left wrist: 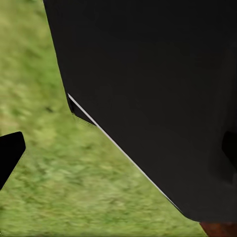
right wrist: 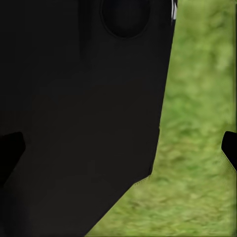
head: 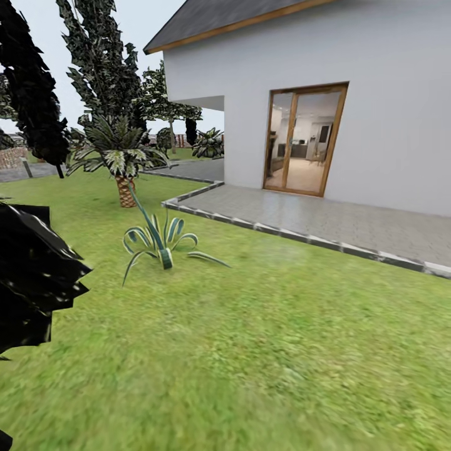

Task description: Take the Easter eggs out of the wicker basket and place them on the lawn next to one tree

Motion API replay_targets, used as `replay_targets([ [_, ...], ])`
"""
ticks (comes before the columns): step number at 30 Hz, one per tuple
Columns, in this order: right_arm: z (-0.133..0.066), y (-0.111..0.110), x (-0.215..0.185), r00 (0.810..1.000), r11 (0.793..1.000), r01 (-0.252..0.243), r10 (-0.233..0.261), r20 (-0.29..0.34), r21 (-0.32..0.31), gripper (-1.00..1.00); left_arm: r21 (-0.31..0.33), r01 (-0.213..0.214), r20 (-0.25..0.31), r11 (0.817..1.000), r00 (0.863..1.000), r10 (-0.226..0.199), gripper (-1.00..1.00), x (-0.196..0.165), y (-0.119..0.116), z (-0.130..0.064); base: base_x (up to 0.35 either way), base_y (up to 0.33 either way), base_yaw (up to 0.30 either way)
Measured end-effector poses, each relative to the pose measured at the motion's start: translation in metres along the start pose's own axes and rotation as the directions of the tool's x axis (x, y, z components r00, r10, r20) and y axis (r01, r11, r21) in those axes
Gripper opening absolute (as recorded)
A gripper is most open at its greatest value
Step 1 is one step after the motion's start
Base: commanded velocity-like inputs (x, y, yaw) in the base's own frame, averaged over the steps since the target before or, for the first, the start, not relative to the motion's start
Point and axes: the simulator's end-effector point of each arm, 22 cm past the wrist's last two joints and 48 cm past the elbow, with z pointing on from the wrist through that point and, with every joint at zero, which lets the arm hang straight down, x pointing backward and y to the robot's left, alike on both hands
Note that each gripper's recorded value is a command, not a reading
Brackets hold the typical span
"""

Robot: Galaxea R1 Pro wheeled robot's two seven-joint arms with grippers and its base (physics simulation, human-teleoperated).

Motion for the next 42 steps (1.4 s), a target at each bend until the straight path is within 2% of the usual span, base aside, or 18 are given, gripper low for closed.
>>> replay_targets([
  [11,0.000,0.012,0.009,1.000,1.000,0.005,-0.005,-0.020,-0.015,1.00,0.000,-0.001,-0.002,1.000,1.000,0.001,1.00,0.001,0.000,0.000,0.280,-0.076,0.000],
  [17,0.000,0.014,0.009,1.000,1.000,0.004,-0.005,-0.021,-0.017,1.00,0.000,-0.001,-0.002,1.000,1.000,0.001,1.00,0.001,-0.001,0.000,0.033,-0.084,0.000],
  [28,0.000,0.015,0.009,1.000,1.000,0.003,-0.004,-0.022,-0.018,1.00,0.001,0.002,-0.016,1.000,1.000,-0.002,1.00,0.008,-0.001,0.000,0.001,-0.323,0.000],
  [37,0.000,0.017,0.011,1.000,1.000,0.003,-0.004,-0.025,-0.023,1.00,0.000,0.001,-0.014,1.000,1.000,-0.001,1.00,0.007,0.000,0.000,0.000,-0.035,0.000],
  [42,0.000,0.006,0.011,1.000,1.000,-0.009,0.009,-0.024,-0.004,1.00,0.000,0.002,-0.015,1.000,1.000,-0.002,1.00,0.007,0.000,0.000,0.107,0.000,0.000],
])
